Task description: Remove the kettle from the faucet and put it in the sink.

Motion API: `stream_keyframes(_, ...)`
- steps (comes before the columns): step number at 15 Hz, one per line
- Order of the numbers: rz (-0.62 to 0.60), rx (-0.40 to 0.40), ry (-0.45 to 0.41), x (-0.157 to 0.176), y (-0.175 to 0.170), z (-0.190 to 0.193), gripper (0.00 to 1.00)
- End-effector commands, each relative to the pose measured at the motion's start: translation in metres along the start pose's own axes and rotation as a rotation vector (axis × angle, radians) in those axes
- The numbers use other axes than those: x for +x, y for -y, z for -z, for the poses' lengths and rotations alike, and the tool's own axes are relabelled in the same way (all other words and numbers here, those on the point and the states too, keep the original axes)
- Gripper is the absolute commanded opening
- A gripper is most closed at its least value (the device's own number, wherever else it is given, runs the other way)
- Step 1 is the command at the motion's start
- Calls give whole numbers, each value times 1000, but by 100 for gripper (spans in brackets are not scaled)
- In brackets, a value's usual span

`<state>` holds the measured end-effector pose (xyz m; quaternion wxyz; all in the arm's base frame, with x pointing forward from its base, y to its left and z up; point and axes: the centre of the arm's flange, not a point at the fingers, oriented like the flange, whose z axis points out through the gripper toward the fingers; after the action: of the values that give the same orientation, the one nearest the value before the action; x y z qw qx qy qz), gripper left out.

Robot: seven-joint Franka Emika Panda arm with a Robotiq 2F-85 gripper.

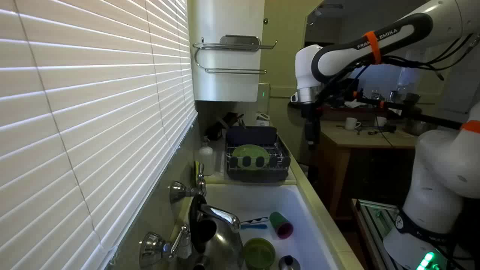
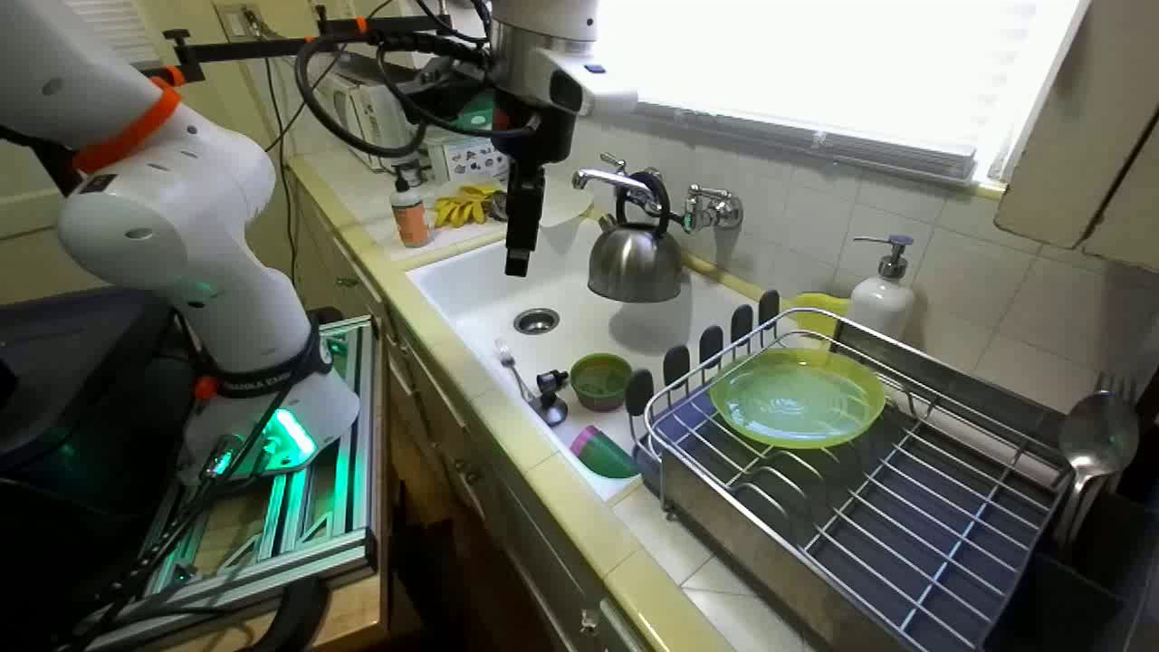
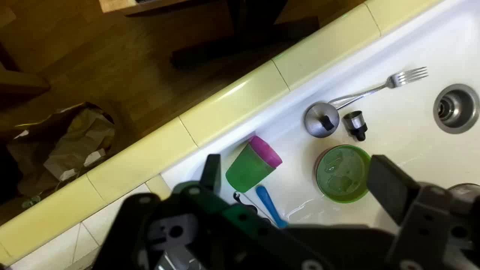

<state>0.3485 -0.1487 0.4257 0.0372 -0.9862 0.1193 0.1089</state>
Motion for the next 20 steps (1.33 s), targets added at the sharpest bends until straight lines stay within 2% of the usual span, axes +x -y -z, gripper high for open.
stream_keyframes(1, 0, 0, 0, 0, 0, 0, 100)
stream_keyframes(10, 0, 0, 0, 0, 0, 0, 100)
stream_keyframes(11, -36, -5, -14, 7, 2, 3, 100)
stream_keyframes(12, -61, 58, -23, 16, 5, 12, 100)
stream_keyframes(14, -155, 140, -59, 37, 14, 27, 100)
stream_keyframes(17, -279, 256, -65, 74, 26, 47, 100)
stream_keyframes(20, -406, 349, -12, 121, 57, 49, 100)
